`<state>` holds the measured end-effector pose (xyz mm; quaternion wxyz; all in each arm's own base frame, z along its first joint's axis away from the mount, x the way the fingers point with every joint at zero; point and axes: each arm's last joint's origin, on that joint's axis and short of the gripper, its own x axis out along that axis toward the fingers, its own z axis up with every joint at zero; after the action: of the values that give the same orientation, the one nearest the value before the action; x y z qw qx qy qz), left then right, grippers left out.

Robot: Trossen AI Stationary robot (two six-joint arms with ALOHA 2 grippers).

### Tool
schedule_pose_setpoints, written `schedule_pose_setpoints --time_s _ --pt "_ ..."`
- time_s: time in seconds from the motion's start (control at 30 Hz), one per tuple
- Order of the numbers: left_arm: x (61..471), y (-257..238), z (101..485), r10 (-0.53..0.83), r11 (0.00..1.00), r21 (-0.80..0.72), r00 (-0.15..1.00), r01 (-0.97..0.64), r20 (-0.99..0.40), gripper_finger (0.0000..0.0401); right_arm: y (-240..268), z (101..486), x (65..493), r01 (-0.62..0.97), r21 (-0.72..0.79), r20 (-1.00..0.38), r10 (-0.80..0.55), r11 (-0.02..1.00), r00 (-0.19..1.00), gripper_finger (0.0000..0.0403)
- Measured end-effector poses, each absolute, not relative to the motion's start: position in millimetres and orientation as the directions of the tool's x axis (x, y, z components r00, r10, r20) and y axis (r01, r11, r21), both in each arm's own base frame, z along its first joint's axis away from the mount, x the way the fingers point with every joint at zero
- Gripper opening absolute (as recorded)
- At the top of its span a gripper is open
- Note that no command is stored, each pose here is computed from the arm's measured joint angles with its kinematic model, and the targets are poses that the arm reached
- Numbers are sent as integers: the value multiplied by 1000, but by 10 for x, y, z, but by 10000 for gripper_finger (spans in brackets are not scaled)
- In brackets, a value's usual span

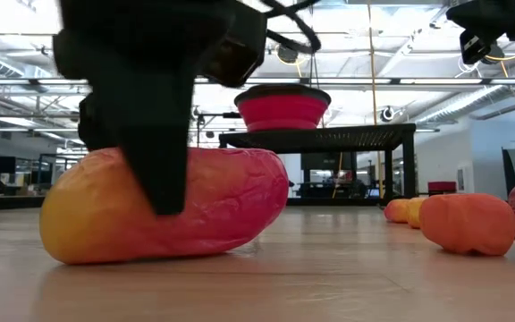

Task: Pick & Place Fruit
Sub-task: Put the mango into the red strainer bowl

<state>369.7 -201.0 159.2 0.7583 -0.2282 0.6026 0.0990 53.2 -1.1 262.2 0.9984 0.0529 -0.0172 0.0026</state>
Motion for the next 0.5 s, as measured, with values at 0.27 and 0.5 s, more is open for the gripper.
schedule_pose_setpoints --time_s 0.27,0.5 --pt "3671 -2069 1456 -122 911 -192 204 -365 -971 342 -11 2623 531 -7 108 35 3 994 999 0" --pt "3660 -2076 1445 -96 920 -166 209 -354 -973 259 -11 2624 531 -7 108 35 3 994 999 0"
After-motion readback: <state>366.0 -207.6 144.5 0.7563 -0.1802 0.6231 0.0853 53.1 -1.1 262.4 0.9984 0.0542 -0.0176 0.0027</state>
